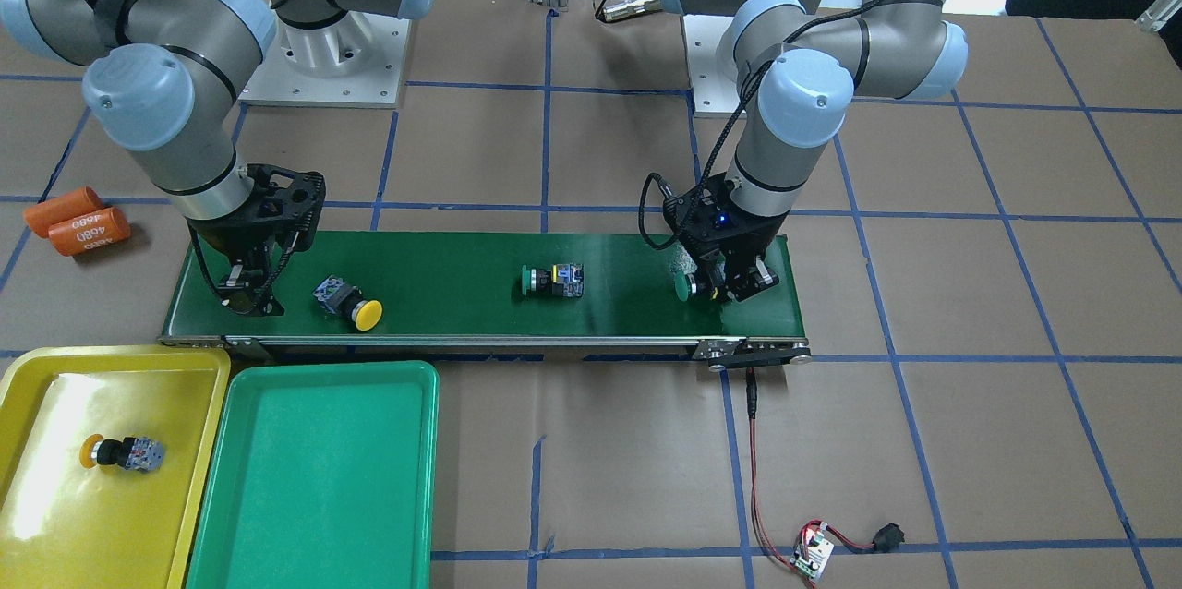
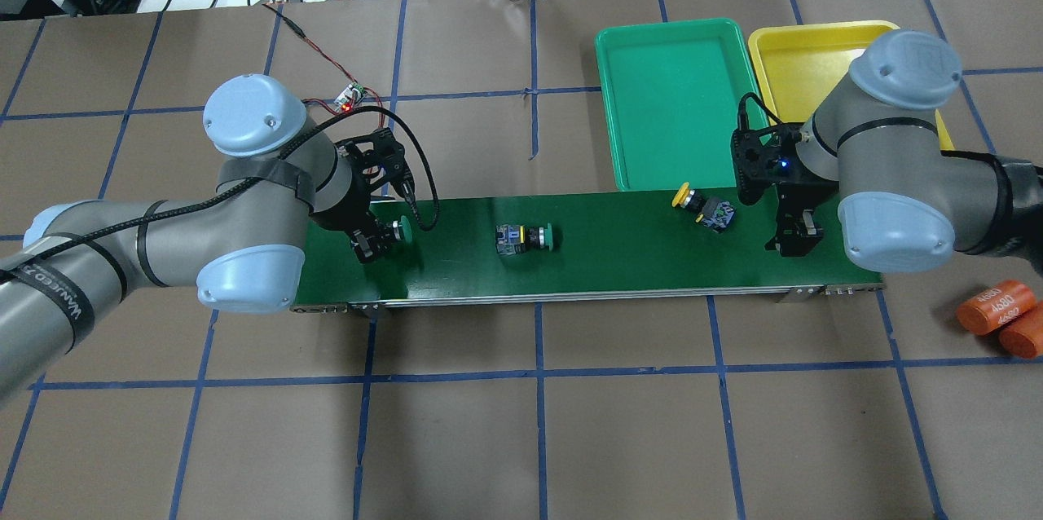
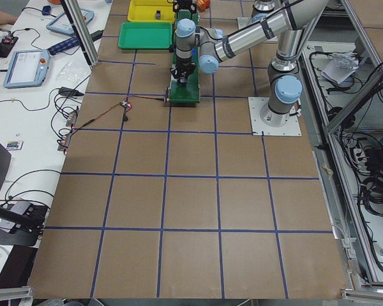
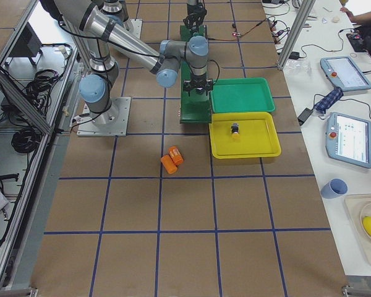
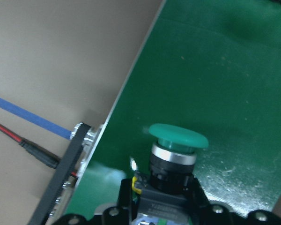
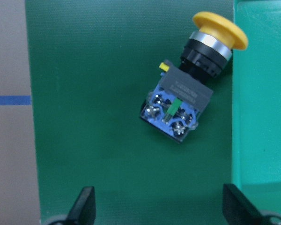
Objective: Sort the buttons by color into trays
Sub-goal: 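Place the green button on the belt while the right grasps a yellow button, then raise the left gripper away while the right carries the yellow button into the yellow tray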
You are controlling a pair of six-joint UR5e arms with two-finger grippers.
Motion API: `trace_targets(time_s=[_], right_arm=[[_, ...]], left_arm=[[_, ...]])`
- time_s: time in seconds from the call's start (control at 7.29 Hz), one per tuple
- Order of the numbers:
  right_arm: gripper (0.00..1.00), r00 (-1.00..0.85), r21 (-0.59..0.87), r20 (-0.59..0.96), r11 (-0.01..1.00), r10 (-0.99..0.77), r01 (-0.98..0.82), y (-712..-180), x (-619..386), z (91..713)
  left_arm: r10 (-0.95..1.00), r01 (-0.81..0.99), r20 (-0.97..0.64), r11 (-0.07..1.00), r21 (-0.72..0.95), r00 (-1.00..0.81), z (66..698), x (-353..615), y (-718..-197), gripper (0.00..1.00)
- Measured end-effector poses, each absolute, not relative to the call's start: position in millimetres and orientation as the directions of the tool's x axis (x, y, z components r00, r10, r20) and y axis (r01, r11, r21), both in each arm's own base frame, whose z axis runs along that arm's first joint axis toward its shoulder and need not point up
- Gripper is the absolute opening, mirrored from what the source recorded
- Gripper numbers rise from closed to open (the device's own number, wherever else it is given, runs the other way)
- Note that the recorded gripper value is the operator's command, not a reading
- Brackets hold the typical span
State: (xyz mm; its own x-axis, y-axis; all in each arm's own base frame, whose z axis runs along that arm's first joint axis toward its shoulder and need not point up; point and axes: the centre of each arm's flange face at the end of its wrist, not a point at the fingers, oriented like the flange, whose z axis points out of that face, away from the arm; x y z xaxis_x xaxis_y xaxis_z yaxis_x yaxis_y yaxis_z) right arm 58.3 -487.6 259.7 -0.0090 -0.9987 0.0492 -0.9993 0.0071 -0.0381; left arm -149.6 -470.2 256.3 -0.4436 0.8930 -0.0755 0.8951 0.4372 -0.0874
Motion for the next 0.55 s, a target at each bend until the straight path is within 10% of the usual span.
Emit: trace_targets(time_s=[0.55], right_arm=[[0.95,-0.033,-0.036,0.033,0.032,-0.999,-0.999,-491.0,62.2,250.7]], left_arm=[[0.746,0.749,-0.111,0.626,-0.219,-0.656,327.8,-147.9,-505.9,1.00]])
